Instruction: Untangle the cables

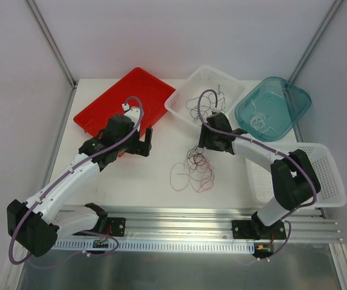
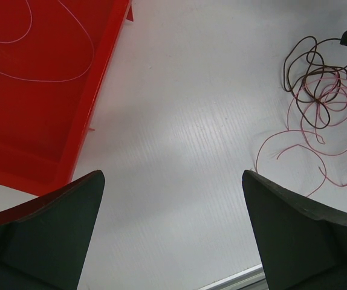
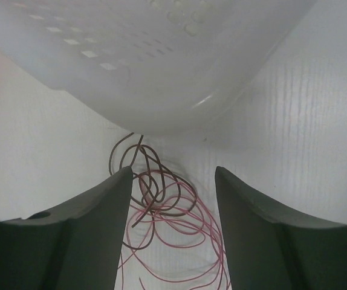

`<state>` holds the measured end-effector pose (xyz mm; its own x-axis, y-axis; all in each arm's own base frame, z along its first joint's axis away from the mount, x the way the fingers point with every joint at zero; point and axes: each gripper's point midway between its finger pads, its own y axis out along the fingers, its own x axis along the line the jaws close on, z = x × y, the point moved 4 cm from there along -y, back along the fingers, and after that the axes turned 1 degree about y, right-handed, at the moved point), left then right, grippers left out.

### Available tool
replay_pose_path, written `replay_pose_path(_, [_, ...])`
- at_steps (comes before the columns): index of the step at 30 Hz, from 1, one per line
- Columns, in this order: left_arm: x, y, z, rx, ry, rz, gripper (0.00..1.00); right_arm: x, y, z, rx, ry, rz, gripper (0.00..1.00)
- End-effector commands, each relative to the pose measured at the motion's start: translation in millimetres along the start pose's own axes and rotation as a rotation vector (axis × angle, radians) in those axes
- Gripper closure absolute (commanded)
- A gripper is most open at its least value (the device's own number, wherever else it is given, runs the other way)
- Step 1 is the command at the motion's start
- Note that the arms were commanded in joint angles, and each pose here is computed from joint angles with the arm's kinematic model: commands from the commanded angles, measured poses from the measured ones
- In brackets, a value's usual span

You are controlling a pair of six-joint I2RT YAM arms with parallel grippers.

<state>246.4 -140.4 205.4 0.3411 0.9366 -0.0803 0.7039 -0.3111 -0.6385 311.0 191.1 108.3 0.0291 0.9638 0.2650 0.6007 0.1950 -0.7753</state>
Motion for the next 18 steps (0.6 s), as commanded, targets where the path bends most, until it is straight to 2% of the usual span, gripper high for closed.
replay_pose_path(1, [4.5,0.6,-5.0,-0.023,0.0,-0.005,0.01,24.8,6.2,-13.0,-0.06,0.017,-0.066,0.4])
replay_pose_path(8, [5.8,3.9,-4.1,-0.01,-0.011,0.001,0.01,28.6,25.7,6.4,-0.009,0.002,-0.068,0.5])
replay_pose_path(11, [6.3,5.1,-3.6,-0.004,-0.011,0.0,0.01,29.6,26.5,9.6,0.001,-0.019,-0.062,0.6])
replay_pose_path(14, [7.0,5.9,-3.2,-0.001,-0.013,-0.001,0.01,32.8,19.4,7.3,-0.007,-0.057,-0.059,0.73])
replay_pose_path(15, [7.5,6.3,-3.1,0.0,-0.014,-0.002,0.01,36.2,14.4,5.8,-0.014,-0.079,-0.054,0.83])
replay_pose_path(18, [7.5,7.0,-2.6,0.004,-0.014,-0.001,0.01,46.5,-6.5,-3.7,-0.056,-0.157,-0.046,0.96])
